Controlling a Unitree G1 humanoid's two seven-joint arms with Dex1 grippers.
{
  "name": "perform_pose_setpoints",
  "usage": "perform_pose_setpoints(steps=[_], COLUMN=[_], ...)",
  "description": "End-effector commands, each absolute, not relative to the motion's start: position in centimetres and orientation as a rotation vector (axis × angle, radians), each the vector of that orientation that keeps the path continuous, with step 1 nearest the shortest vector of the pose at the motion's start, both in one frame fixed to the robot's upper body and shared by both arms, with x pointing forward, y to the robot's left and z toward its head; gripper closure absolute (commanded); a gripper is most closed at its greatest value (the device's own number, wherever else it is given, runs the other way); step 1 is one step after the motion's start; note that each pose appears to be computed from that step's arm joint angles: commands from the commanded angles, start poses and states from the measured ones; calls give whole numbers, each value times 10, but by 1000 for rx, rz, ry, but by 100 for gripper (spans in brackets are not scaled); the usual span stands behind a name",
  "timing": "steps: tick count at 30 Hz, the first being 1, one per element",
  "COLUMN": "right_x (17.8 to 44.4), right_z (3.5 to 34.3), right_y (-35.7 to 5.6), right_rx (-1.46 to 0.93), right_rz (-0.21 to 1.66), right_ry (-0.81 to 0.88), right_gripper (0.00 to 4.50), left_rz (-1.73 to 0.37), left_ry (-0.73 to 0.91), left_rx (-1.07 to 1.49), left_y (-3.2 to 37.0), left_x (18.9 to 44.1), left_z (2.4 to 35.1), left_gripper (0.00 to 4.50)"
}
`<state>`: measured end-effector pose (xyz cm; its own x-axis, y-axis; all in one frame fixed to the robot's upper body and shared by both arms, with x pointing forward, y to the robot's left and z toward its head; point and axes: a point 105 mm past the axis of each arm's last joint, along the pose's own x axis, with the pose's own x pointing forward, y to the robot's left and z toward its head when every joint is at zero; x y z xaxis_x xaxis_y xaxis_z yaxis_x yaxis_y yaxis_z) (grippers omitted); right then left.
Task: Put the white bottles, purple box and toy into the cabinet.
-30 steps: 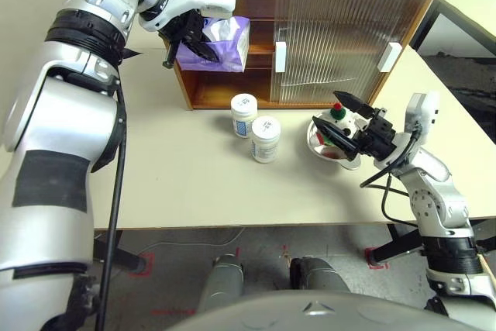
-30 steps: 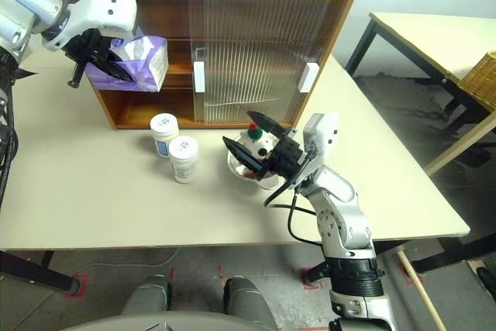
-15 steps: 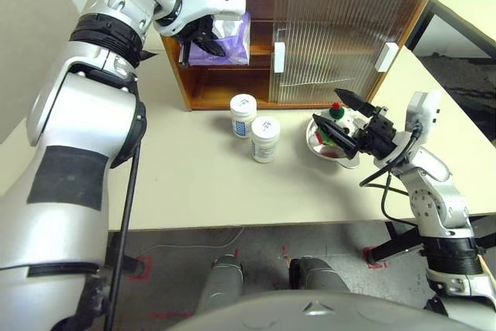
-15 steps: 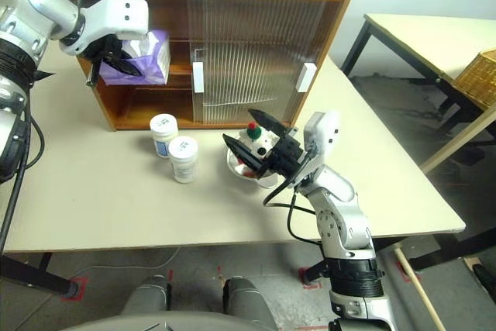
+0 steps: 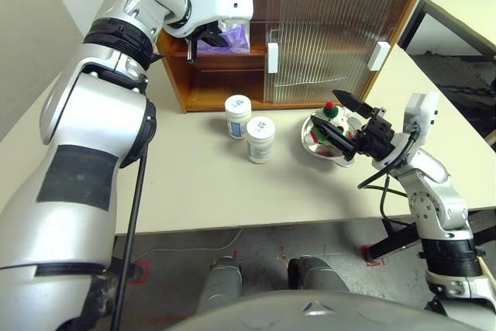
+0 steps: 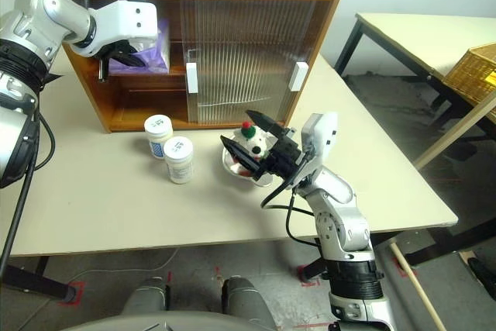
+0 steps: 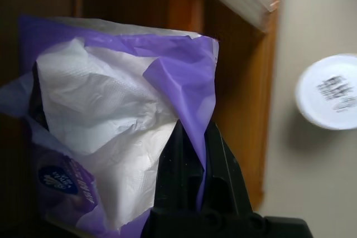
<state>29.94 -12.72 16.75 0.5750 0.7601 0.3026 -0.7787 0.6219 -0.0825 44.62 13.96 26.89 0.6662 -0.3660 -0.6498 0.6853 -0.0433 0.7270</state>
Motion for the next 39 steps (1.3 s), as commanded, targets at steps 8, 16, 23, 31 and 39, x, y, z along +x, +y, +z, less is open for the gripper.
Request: perform_pose_setpoints(steps=[8, 16, 23, 31, 39], right_x=[295, 295, 296, 296, 297], right_z=[169, 169, 170, 170, 169], right_y=[-128, -129, -127, -126, -125], right_rx=[52, 50, 49, 51, 50], right_rz=[898, 897, 900, 907, 914], right_ry=[-329, -326, -322, -317, -311], right_gripper=[0, 0, 0, 0, 0], left_rz=[-765, -763, -759, -736, -839], left_ry=[255, 248, 184, 22, -125], left_rx=[1436, 1429, 1434, 1429, 1204], left_y=[147, 146, 139, 122, 112], left_x=[456, 457, 458, 458, 444], left_z=[264, 260, 266, 286, 311], left_gripper=[448, 179, 2, 2, 2])
